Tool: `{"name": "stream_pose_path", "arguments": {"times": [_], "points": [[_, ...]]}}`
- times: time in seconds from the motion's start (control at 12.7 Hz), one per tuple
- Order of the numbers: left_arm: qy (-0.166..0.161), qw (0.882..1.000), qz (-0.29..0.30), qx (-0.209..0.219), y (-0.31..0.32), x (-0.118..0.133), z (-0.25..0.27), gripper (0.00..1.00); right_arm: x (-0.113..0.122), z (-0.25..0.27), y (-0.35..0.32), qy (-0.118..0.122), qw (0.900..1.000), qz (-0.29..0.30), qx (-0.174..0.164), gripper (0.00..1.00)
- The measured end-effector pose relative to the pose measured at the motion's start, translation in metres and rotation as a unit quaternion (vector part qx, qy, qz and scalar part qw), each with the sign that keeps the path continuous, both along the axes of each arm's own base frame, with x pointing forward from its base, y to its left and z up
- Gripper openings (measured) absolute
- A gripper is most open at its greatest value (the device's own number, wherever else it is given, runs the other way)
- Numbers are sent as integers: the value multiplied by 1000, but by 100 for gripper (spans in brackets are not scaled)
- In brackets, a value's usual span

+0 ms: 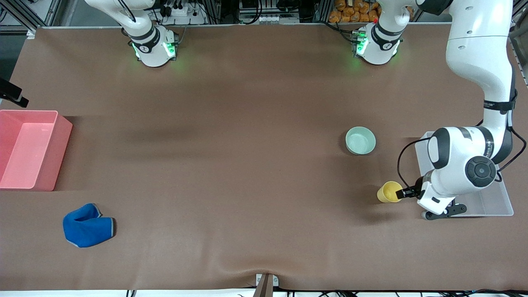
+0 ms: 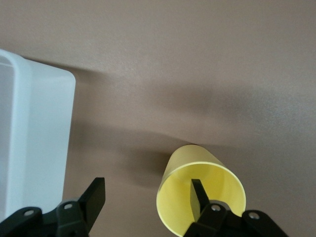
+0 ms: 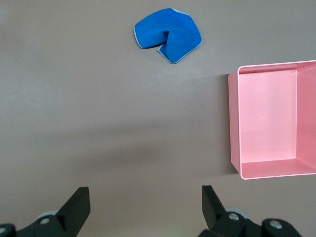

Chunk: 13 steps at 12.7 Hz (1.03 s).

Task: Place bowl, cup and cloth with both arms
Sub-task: 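Lower the left gripper over the yellow cup and grasp its rim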

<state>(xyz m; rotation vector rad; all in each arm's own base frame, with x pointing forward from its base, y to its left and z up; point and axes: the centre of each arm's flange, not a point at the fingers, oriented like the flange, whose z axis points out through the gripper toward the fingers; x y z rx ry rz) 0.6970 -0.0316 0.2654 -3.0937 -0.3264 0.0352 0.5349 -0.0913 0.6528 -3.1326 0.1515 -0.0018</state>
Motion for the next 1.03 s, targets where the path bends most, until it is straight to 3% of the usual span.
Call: {"name": "stream_pose_path", "arguments": {"times": [0.16,0.24,0.32,0.47,0.55,0.71,1.03], "points": [[4,1000,0,0,-2,-1,-6,59,0,0,0,0,1000,0,0,100],[7,1000,2,1,-3,-1,-10,59,0,0,0,0,1000,0,0,100],[8,1000,6,1,-3,-1,-13,51,0,0,0,0,1000,0,0,100],[9,1000,11,1,-3,-1,-14,27,0,0,0,0,1000,0,0,100],[9,1000,15,1,-3,-1,-14,27,0,0,0,0,1000,0,0,100],[7,1000,22,1,-3,-1,-13,6,0,0,0,0,1000,0,0,100],[-6,1000,27,1,2,6,0,3,0,0,0,0,1000,0,0,100]]}}
